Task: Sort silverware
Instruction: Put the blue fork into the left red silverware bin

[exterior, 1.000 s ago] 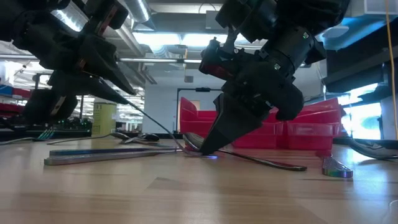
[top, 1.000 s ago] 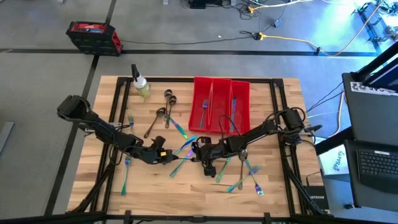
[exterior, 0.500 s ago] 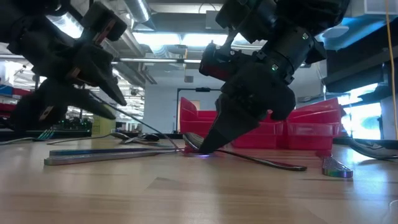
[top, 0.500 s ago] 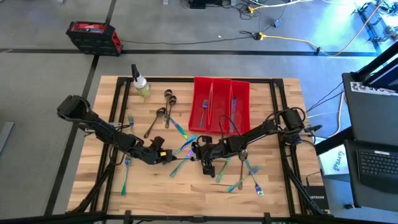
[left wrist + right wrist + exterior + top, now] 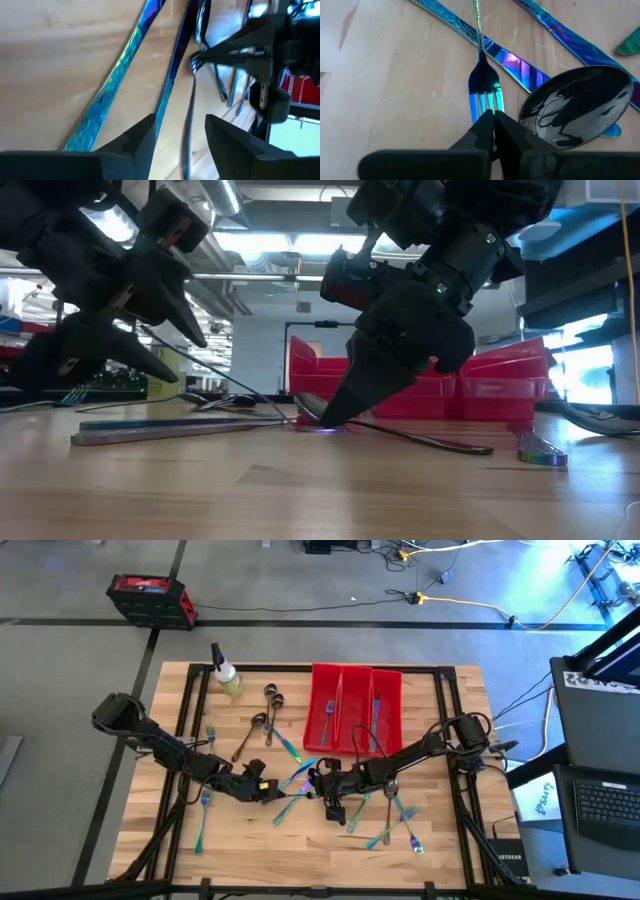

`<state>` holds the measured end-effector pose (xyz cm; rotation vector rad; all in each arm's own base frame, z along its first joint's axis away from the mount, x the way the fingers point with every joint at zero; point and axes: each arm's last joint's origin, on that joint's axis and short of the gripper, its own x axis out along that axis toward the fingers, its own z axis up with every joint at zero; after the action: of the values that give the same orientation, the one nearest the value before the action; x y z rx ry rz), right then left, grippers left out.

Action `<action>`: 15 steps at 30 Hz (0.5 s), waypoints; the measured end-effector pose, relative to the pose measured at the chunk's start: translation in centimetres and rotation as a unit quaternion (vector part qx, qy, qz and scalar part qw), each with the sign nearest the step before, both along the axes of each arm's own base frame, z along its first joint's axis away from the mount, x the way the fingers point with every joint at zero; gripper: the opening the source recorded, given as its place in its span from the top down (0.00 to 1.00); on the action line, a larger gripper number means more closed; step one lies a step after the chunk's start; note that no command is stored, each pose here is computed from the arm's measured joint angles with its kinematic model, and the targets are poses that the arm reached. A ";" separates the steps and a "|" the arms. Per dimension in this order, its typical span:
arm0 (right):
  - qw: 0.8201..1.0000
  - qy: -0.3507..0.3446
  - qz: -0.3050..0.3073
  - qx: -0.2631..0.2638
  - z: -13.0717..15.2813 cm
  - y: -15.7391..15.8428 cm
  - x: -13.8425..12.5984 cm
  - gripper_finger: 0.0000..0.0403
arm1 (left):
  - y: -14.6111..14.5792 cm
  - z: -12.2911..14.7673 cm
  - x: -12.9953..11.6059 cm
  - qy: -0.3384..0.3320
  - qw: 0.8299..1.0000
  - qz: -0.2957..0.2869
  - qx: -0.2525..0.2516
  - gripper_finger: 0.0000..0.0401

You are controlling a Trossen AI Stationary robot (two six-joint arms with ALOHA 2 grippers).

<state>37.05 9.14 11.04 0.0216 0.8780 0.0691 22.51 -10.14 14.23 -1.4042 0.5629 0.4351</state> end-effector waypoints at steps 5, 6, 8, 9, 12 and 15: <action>1.000 -0.003 -0.010 -0.014 0.0 -0.1 0.0 1.00 | -0.1 0.0 -0.1 0.005 1.000 -0.008 -0.009 0.61; 1.000 -0.004 -0.011 -0.015 0.0 -0.1 0.0 1.00 | -0.1 0.0 0.0 0.005 1.000 -0.006 -0.012 0.61; 1.000 -0.004 -0.011 -0.016 0.0 -0.1 0.0 1.00 | -0.1 0.0 0.0 0.005 1.000 0.000 -0.019 0.61; 1.000 -0.004 -0.011 -0.016 0.0 -0.1 0.0 1.00 | -0.1 0.0 -0.1 0.006 1.000 0.003 -0.023 0.61; 1.000 -0.004 -0.011 -0.016 0.0 -0.1 0.0 1.00 | -0.1 0.0 0.0 0.005 0.999 0.011 -0.035 0.61; 1.000 -0.004 -0.013 -0.014 0.0 -0.1 0.0 1.00 | -0.2 0.0 -0.1 0.006 0.999 0.014 -0.041 0.61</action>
<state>37.06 9.05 11.05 0.0063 0.8711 0.0332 22.44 -10.31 14.21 -1.4894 0.5769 0.4472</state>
